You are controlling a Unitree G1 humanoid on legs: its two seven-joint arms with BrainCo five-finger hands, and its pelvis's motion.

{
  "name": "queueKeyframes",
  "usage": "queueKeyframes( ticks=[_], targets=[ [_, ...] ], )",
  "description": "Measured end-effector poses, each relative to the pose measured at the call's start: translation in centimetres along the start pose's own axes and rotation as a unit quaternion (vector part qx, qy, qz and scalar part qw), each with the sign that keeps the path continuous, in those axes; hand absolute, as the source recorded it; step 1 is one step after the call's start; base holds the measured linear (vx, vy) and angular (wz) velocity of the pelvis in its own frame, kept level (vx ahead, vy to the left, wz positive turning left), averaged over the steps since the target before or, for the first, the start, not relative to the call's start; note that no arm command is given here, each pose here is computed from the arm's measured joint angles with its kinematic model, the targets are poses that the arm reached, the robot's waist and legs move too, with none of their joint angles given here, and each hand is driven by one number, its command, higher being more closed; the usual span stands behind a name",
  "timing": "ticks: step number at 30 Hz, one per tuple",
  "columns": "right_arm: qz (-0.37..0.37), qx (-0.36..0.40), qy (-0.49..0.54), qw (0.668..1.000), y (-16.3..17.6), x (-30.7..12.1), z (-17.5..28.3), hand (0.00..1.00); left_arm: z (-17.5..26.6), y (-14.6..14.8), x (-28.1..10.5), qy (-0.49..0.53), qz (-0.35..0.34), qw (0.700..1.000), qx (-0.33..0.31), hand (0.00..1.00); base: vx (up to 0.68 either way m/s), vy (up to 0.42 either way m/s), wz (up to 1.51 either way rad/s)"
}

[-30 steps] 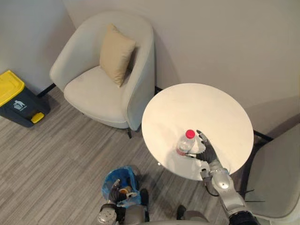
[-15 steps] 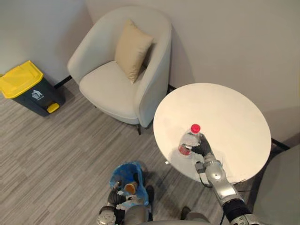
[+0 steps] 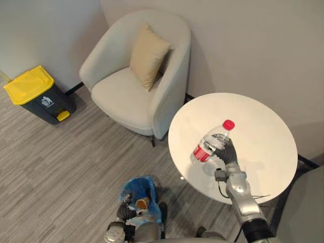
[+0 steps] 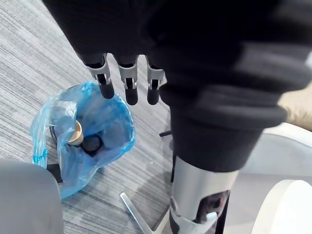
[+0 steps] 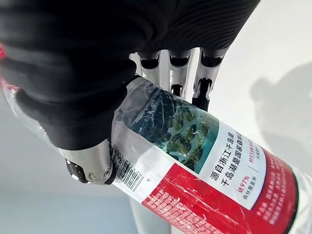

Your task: Gather rubbish on tea table into small bin, then transfer packed bag to large trash can.

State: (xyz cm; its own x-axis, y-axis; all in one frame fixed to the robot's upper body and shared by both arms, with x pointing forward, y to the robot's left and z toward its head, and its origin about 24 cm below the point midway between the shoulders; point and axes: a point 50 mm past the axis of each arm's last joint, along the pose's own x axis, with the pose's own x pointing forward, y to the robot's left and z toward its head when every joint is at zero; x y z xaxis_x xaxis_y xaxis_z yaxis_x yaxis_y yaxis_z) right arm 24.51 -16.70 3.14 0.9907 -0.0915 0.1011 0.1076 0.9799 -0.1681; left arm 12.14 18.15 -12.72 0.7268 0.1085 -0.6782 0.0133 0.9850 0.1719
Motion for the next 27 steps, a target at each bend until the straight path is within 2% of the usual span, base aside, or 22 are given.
queueKeyframes(
  ticks=[7,11,16,19,23,27],
  targets=[
    [0.025,-0.002,-0.042,0.999,1.1,-2.7,1.5,1.0,0.4,-0.2,0.4,-0.004,0.002,1.0,-0.001,0.0,-0.04,-0.027,0.48],
    [0.037,-0.051,-0.09,0.994,1.7,-1.1,3.0,1.0,1.7,-1.5,0.9,-0.02,-0.007,1.0,-0.003,0.0,-0.12,0.025,0.83],
    [0.019,-0.067,-0.103,0.992,1.7,0.7,3.4,1.0,2.6,-3.1,1.3,-0.031,-0.027,0.999,0.002,0.0,0.0,0.192,0.83],
    [0.016,-0.064,-0.083,0.994,1.9,1.3,2.7,1.0,3.0,-2.6,1.7,-0.04,-0.028,0.999,0.02,0.0,0.02,0.2,0.57],
    [0.043,-0.064,-0.048,0.996,3.4,1.1,1.4,1.0,0.8,-1.5,0.9,-0.008,-0.019,0.999,0.046,0.0,-0.06,0.167,0.17],
    [0.058,-0.075,-0.037,0.995,3.3,0.7,0.9,1.0,0.6,-1.1,0.9,-0.006,-0.015,0.999,0.049,0.0,-0.14,0.089,0.23]
  ],
)
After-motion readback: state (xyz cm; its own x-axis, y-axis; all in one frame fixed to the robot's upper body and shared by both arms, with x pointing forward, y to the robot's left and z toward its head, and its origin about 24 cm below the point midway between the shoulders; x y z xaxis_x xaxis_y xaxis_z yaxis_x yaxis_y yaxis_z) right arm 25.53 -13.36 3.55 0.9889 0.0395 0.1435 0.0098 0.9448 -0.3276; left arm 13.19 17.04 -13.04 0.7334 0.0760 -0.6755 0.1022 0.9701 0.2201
